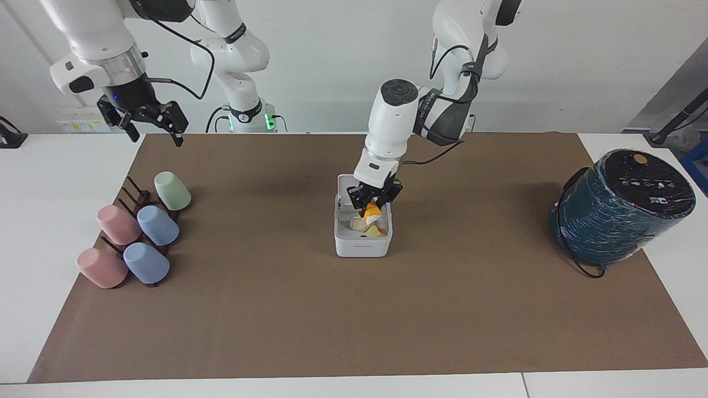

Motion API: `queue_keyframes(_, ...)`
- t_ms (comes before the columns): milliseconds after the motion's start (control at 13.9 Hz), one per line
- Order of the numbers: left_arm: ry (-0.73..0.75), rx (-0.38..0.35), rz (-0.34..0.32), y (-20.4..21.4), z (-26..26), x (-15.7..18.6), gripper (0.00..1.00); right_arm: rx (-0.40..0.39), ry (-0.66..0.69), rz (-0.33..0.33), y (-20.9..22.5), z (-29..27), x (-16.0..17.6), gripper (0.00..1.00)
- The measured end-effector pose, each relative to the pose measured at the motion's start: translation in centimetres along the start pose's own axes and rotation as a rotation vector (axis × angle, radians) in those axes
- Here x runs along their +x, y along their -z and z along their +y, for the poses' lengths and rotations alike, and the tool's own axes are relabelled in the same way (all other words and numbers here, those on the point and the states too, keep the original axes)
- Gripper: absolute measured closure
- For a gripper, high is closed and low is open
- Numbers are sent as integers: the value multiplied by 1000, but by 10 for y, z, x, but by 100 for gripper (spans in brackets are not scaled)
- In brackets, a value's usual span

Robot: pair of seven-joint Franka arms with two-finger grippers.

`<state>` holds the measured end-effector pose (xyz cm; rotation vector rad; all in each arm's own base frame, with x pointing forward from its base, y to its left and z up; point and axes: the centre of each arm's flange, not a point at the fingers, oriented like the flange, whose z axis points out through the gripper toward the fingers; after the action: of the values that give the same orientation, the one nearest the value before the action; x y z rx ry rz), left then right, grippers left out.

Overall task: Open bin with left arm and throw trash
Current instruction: 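Carry the orange block over the bin with the left gripper, then open the left gripper to drop the orange block into the bin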

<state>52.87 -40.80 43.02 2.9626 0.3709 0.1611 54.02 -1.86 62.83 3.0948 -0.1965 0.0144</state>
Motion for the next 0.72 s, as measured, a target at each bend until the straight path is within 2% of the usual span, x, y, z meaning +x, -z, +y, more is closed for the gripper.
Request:
queue_keyframes(144,3,2,-7,-14,5,-5,59,-1,3,-4,-7,-1,6,0)
queue_keyframes(288,5,7,-12,-20,5,-5,54,0,6,0,-10,-2,8,0)
queue_keyframes(360,7,8,-12,-20,5,-5,48,1,9,10,-10,-4,10,0)
queue_keyframes(432,8,8,-12,-20,4,-4,35,2,13,15,-11,-6,11,0)
queue_keyframes(504,8,9,-11,-20,4,-4,26,2,17,15,-12,-8,11,0)
queue_keyframes(576,9,9,-11,-20,4,-4,26,2,21,12,-14,-10,11,0)
queue_keyframes(720,12,11,-11,-18,3,-2,19,1,24,4,-18,-12,10,0)
